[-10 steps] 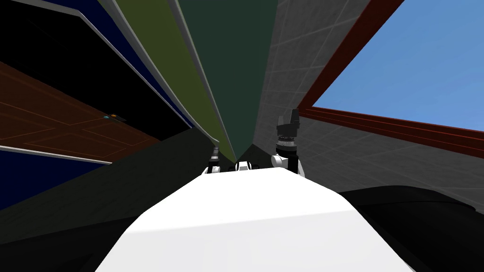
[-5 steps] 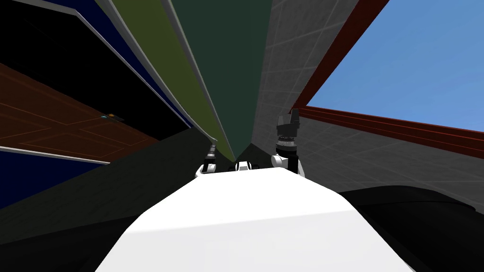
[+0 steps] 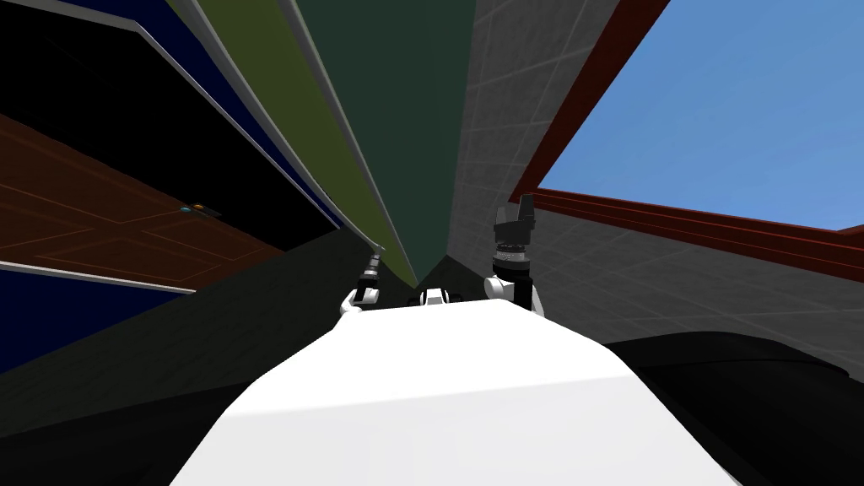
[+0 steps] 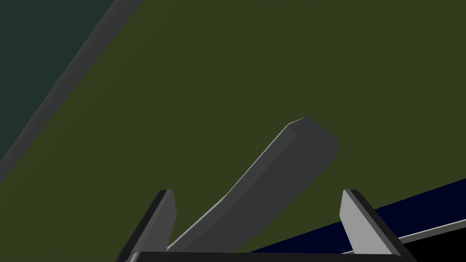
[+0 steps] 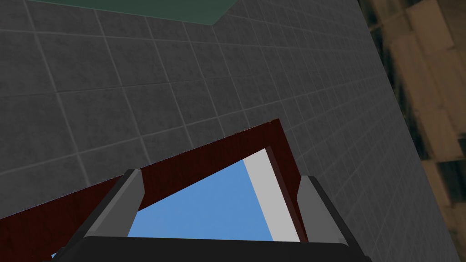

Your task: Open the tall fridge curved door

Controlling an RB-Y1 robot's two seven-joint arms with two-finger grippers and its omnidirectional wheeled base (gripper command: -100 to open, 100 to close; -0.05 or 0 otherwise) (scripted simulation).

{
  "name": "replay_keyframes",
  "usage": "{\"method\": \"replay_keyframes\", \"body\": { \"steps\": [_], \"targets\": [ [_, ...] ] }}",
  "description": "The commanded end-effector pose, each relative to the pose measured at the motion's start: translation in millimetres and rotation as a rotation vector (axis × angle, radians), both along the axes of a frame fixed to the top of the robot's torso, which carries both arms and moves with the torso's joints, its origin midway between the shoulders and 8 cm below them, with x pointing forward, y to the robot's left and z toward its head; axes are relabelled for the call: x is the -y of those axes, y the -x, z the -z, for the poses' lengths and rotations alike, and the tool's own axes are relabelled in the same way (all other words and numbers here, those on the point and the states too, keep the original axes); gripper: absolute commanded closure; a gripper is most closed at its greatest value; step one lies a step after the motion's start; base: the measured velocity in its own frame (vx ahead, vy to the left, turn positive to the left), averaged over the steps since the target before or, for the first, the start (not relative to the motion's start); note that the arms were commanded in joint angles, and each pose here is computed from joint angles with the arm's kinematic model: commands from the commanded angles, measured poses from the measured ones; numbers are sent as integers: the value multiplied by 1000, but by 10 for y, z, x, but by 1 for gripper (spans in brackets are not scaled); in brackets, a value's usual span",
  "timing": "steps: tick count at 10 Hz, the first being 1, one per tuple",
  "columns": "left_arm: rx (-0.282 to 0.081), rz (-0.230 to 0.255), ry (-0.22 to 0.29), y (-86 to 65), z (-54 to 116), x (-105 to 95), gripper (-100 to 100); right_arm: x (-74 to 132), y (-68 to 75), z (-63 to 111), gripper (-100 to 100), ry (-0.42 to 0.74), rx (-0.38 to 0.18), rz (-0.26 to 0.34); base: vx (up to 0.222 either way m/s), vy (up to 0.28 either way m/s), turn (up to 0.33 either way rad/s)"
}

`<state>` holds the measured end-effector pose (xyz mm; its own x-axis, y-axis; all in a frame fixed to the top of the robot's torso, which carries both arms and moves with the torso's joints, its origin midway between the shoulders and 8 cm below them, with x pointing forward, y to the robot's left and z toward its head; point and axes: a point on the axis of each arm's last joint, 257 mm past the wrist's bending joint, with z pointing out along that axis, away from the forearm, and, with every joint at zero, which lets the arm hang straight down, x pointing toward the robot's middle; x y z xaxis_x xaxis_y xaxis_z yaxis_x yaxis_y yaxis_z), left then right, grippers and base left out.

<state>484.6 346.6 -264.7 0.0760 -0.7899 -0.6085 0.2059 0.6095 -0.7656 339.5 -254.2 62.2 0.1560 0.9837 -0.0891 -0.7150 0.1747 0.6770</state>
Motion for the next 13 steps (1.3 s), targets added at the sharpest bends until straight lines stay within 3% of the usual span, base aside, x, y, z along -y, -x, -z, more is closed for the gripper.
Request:
{"method": "replay_keyframes", "body": {
  "steps": [1,13],
  "targets": [
    [-19,-13,-39,-111,-93,-176,-100,0,0,0,0,0,0,0,-35,-59,-17],
    [-79,-98,-214,-540,-742,-983,-100,0,0,0,0,0,0,0,-46,-54,-13]
  ]
}}
